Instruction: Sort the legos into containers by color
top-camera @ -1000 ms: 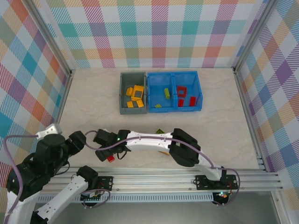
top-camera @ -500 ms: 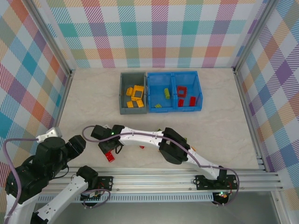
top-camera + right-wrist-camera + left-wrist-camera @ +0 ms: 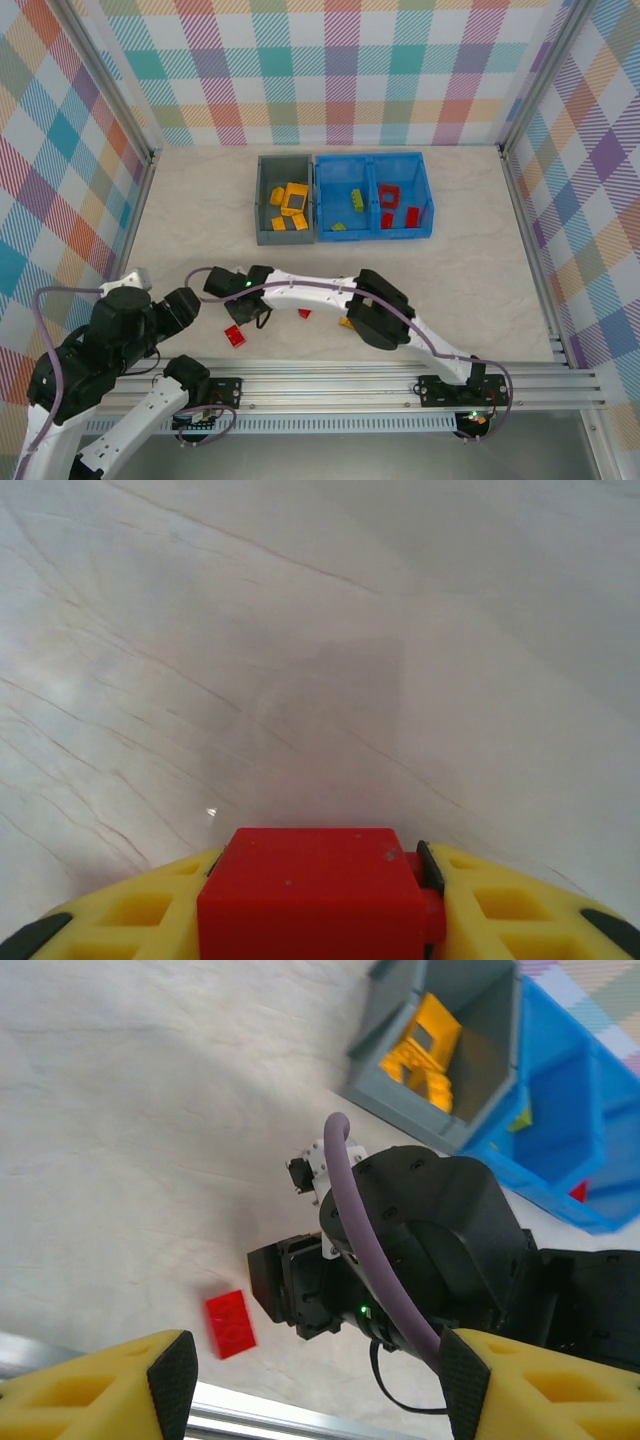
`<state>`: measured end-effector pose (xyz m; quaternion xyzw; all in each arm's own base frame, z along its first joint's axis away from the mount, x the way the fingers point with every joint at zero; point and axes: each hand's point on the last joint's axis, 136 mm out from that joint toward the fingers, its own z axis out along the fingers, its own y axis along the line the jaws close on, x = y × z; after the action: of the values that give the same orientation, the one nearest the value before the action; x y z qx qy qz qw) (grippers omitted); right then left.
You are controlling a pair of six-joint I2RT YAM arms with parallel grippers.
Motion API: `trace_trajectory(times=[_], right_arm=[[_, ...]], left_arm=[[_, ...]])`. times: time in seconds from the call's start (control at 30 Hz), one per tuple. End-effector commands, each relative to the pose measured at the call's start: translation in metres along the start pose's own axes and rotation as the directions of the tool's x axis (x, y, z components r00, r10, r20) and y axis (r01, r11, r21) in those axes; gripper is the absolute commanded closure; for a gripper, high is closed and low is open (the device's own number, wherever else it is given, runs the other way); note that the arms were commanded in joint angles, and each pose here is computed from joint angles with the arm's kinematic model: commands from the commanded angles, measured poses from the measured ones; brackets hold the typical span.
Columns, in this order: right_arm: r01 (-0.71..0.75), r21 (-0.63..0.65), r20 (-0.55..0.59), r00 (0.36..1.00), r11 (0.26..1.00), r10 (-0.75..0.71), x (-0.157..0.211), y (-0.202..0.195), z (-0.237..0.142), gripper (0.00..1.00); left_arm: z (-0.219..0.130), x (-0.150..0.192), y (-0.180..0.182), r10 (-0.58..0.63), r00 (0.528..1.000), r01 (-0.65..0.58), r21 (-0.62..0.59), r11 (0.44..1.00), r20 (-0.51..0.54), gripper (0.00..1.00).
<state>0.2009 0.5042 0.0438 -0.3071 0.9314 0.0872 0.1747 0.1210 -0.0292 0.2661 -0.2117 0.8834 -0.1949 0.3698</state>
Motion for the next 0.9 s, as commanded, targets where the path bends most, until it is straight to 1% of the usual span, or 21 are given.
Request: trace_trajectory(times=[0.0,0.03,0.1,0.2,0.27,0.33,0.43,0.53,0.63,0.77,0.87], right_arm=[[-0.108,-0.008,0.171,0.979,0.994,0.108,-0.046,-0.047,-0.082,0.62],[-0.135,-0.004,0.195,0.972,0.991,0.133,-0.049,-0.065,-0.098,0.62],[-0.204,0.015,0.238,0.952,0.979,0.195,-0.047,-0.114,-0.129,0.62],[-0.325,0.055,0.276,0.914,0.944,0.298,-0.031,-0.193,-0.164,0.62],[-0.406,0.091,0.289,0.885,0.909,0.366,-0.016,-0.245,-0.175,0.62],[-0.481,0.121,0.296,0.852,0.868,0.431,-0.001,-0.29,-0.181,0.62],[-0.584,0.181,0.286,0.801,0.791,0.526,0.017,-0.35,-0.175,0.61],[-0.652,0.211,0.266,0.755,0.728,0.599,0.023,-0.389,-0.159,0.61],[-0.686,0.234,0.254,0.727,0.689,0.638,0.018,-0.415,-0.145,0.61],[-0.707,0.273,0.228,0.706,0.652,0.671,0.013,-0.439,-0.13,0.61],[-0.712,0.288,0.2,0.699,0.641,0.686,0.011,-0.45,-0.114,0.6]], left_arm=[[0.013,0.001,-0.052,0.051,0.996,-0.037,0.179,0.983,-0.073,0.33],[0.016,0.001,-0.062,0.057,0.995,-0.038,0.21,0.977,-0.087,0.34],[0.026,0.0,-0.088,0.073,0.989,-0.035,0.269,0.962,-0.13,0.34],[0.041,-0.003,-0.121,0.075,0.982,-0.01,0.345,0.939,-0.174,0.35],[0.053,-0.004,-0.141,0.074,0.979,0.004,0.38,0.925,-0.19,0.36],[0.062,-0.002,-0.161,0.101,0.977,-0.015,0.407,0.913,-0.188,0.36],[0.081,0.013,-0.191,0.193,0.965,-0.107,0.41,0.906,-0.176,0.36],[0.095,0.038,-0.221,0.295,0.945,-0.216,0.404,0.889,-0.142,0.36],[0.105,0.063,-0.247,0.373,0.922,-0.305,0.397,0.866,-0.103,0.35],[0.111,0.09,-0.276,0.458,0.887,-0.402,0.39,0.828,-0.059,0.35],[0.118,0.103,-0.287,0.49,0.871,-0.439,0.371,0.818,-0.049,0.35]])
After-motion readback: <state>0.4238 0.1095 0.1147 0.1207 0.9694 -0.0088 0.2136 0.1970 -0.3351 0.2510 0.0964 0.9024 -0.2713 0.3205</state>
